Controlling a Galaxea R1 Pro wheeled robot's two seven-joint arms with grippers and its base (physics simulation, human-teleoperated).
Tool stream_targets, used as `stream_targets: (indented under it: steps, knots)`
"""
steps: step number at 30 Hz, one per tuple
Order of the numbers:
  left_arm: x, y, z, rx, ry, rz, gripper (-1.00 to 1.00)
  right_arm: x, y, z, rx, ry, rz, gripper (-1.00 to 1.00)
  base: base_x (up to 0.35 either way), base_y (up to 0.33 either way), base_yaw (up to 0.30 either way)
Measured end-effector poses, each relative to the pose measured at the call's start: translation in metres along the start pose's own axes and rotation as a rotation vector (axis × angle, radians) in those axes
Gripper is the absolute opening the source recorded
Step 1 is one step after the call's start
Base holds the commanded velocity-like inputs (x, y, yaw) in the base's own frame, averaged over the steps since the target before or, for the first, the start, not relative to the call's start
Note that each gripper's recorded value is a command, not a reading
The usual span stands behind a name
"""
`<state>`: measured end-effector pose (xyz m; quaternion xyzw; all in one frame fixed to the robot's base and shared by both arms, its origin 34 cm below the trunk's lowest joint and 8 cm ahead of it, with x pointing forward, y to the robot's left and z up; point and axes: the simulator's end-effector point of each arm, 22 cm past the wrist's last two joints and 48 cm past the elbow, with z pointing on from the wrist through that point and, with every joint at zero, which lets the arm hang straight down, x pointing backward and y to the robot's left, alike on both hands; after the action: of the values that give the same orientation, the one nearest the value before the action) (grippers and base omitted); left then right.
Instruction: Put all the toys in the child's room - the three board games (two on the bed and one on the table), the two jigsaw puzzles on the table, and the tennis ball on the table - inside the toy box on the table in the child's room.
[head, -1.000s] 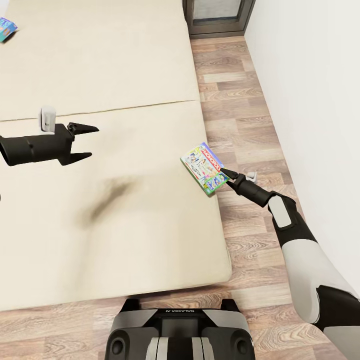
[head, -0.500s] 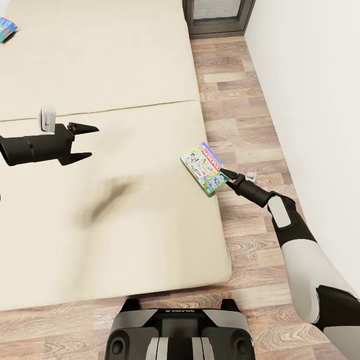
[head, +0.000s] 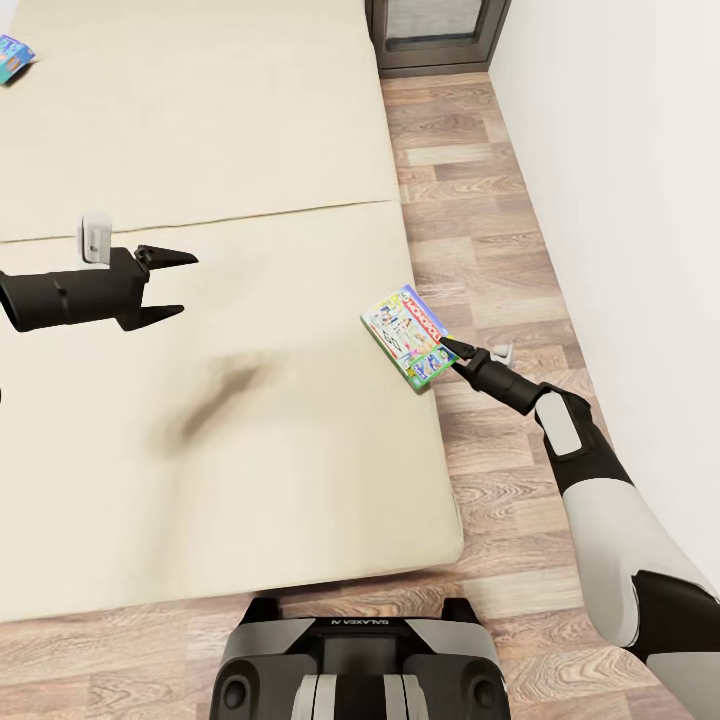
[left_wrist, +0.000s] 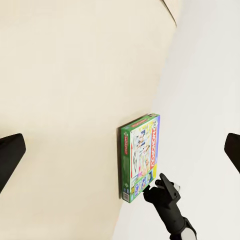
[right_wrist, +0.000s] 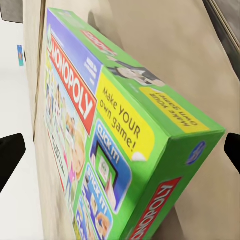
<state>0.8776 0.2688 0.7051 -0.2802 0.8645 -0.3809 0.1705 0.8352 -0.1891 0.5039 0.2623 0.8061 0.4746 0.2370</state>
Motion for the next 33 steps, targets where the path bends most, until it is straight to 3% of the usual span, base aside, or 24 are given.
stream_targets:
  steps: [33]
  knots:
    - [0.001,-0.001,0.001,0.003,0.001,-0.001,1.00,0.010,0.009,0.011,-0.019,0.007,0.008,1.00,0.000,0.000,0.000]
